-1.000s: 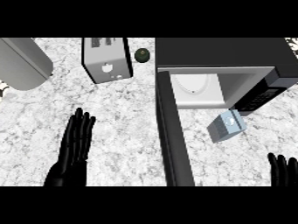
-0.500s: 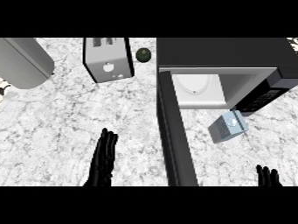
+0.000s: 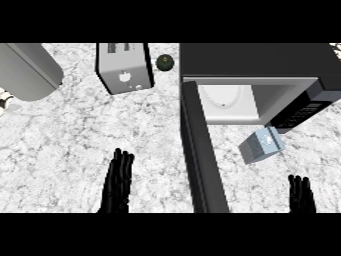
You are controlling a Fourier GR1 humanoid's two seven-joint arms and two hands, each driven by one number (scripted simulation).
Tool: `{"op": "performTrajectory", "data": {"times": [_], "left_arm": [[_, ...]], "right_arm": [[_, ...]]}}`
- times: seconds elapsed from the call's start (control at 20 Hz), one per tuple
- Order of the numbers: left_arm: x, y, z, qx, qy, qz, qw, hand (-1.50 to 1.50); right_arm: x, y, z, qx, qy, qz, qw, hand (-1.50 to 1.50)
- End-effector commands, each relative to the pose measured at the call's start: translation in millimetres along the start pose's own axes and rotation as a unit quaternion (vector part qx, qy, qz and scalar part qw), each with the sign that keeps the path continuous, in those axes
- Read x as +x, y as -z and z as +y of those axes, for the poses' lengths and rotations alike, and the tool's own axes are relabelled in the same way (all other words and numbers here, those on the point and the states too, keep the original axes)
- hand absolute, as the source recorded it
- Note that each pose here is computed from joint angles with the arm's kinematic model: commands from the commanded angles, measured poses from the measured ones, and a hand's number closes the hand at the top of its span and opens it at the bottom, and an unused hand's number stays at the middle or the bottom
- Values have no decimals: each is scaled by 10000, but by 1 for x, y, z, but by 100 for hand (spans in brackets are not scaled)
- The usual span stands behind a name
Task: Pick up the milk, place it into the microwave and close the microwave
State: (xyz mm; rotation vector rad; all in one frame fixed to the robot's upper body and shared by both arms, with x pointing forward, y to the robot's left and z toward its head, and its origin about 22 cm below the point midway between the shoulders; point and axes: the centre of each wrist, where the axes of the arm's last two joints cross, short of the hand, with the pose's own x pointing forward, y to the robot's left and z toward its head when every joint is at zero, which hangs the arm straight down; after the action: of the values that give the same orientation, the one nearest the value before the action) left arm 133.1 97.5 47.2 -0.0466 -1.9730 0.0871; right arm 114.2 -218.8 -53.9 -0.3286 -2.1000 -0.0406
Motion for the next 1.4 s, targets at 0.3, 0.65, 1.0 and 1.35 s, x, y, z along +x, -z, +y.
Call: {"op": "performTrajectory", "data": {"times": [0.3,0.65,1.0,1.35], "left_arm": [[-5,-32,-9,-195,-176,351,9990,-150],[-5,-41,27,-194,-270,367,9988,-150],[7,-50,44,-243,-229,379,9987,-150],[3,-61,61,-144,-238,422,9987,-150]], "right_arm": [[-59,3,-28,-111,-243,105,9996,-150],[-101,57,8,-314,-547,131,9979,-150],[-106,53,-18,-448,-873,115,9951,-150],[-146,78,-33,-820,-806,-36,9934,150]]}}
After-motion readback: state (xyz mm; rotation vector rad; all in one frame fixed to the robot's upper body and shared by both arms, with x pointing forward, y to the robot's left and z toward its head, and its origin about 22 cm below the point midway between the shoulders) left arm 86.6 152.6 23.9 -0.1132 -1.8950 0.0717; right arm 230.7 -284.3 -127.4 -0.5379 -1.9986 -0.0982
